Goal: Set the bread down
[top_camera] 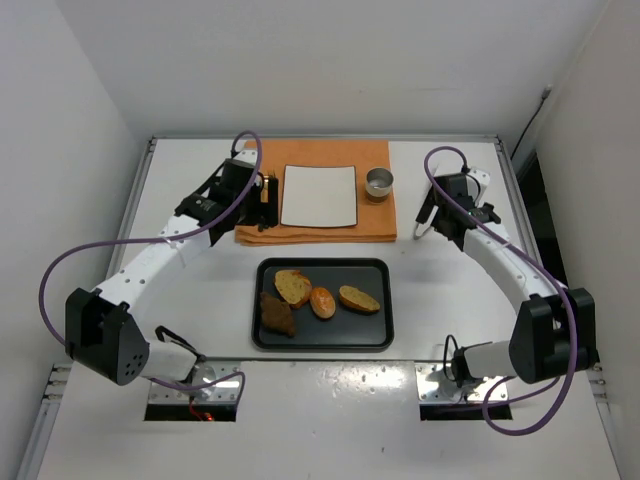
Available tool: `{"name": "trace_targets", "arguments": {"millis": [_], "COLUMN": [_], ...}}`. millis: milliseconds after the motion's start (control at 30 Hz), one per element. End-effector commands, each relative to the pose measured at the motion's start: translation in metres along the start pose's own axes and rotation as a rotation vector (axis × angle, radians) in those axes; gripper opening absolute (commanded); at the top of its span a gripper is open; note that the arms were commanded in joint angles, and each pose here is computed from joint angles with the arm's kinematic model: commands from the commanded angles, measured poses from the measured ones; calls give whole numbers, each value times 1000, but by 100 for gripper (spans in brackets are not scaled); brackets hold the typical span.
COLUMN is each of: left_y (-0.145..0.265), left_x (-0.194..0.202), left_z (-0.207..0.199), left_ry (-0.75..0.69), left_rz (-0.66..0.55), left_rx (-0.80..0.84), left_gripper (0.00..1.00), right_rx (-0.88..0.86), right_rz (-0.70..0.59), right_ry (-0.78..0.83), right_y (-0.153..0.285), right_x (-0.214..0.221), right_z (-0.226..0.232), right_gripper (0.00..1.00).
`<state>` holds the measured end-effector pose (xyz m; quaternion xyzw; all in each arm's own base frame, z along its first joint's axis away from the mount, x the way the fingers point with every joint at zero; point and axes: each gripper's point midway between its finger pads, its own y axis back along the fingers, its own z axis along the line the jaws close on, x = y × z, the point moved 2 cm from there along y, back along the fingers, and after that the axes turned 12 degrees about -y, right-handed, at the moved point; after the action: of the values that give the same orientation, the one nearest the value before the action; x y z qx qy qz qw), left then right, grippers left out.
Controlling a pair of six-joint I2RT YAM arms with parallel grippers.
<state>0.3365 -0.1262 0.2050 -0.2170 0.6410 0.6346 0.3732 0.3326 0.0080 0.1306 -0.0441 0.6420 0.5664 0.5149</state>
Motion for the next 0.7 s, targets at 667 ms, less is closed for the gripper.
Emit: {"name": "trace_targets", "arguments": {"millis": [667], "left_y": [11], "left_x": [-22], "left_z": [-2], "left_ry": [38], "left_rz": [-75], "left_rx": [4], "left_gripper": [99], "right_rx": [-59], "right_rz": [70], "right_ry": [-63], "right_y": [-6], "right_x": [17], "right_z": [14], "right_gripper": [100]}}
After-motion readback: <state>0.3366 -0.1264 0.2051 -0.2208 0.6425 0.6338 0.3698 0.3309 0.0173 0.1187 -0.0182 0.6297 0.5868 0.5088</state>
